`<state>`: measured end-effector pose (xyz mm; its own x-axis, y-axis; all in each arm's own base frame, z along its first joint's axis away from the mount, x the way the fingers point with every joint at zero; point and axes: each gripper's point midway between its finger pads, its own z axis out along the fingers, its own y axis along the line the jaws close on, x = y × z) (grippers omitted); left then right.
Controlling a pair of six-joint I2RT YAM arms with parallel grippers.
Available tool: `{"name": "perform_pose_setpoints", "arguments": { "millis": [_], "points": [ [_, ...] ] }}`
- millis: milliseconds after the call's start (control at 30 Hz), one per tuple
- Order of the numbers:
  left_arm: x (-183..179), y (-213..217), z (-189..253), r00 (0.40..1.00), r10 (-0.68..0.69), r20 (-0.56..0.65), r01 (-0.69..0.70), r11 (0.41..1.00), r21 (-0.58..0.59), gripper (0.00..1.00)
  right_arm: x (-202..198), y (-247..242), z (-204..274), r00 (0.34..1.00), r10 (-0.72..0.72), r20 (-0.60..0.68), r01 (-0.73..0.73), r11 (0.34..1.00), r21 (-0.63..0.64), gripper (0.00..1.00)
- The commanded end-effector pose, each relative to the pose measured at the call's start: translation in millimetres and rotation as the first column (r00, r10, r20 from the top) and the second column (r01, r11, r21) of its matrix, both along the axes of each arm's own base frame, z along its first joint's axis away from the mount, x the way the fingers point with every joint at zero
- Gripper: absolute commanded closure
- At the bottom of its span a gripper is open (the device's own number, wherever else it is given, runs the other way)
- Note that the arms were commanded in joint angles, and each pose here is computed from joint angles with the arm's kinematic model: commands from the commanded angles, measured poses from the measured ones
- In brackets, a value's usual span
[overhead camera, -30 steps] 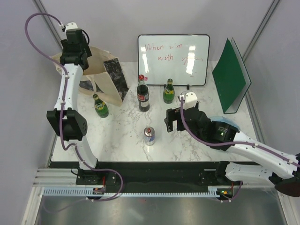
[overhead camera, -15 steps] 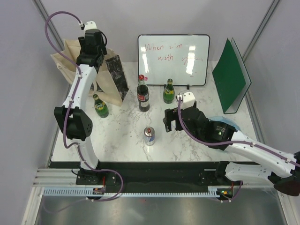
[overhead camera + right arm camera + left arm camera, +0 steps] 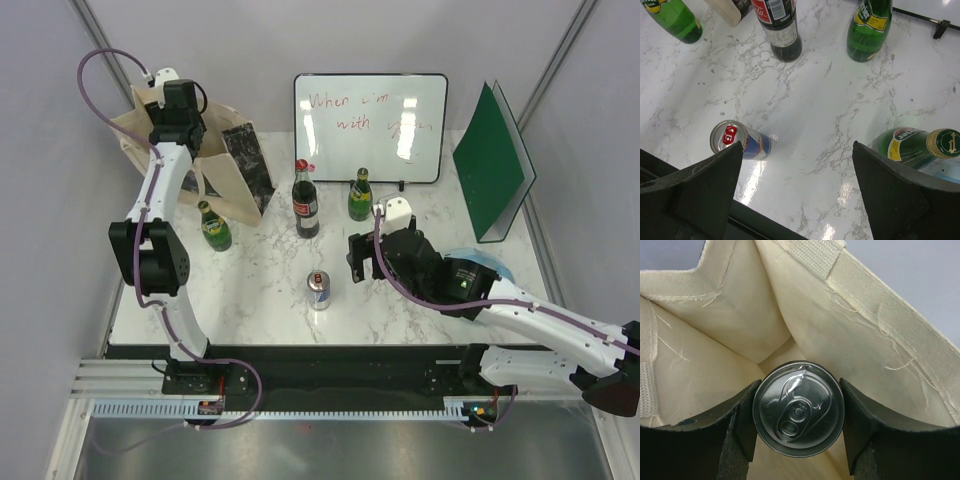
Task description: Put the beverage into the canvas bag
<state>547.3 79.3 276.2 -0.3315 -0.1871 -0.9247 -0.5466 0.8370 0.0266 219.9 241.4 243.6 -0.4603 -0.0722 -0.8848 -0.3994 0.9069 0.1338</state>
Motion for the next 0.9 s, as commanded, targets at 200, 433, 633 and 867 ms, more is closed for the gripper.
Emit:
{"name": "perform_pose_setpoints", "arguments": {
  "millis": [200, 433, 633, 867],
  "points": [
    [7.9, 33.1, 26.3, 0.961, 0.18, 0.21, -0.162, 0.982, -0.097, 0.98, 6.1, 4.7, 15.0, 0.999, -0.007, 0.047, 0.005, 1.0, 0.028, 0.02],
    [6.8, 32.1, 9.2, 0.954, 0.21, 0.212, -0.183, 0.973, -0.141, 0.98, 9.3, 7.7, 10.2, 0.999, -0.011, 0.045, 0.01, 1.0, 0.016, 0.02],
    [6.9, 34.5, -29.1, 0.953, 0.258, 0.162, -0.233, 0.959, -0.16, 0.98, 9.4, 11.6, 7.3, 0.999, 0.001, 0.041, -0.002, 1.0, 0.021, 0.02],
    [26.0, 50.6, -51.7, 0.95, 0.28, 0.14, -0.256, 0.952, -0.167, 0.98, 10.9, 4.8, 6.0, 0.998, -0.016, 0.058, 0.016, 1.0, 0.001, 0.02]
  ]
}}
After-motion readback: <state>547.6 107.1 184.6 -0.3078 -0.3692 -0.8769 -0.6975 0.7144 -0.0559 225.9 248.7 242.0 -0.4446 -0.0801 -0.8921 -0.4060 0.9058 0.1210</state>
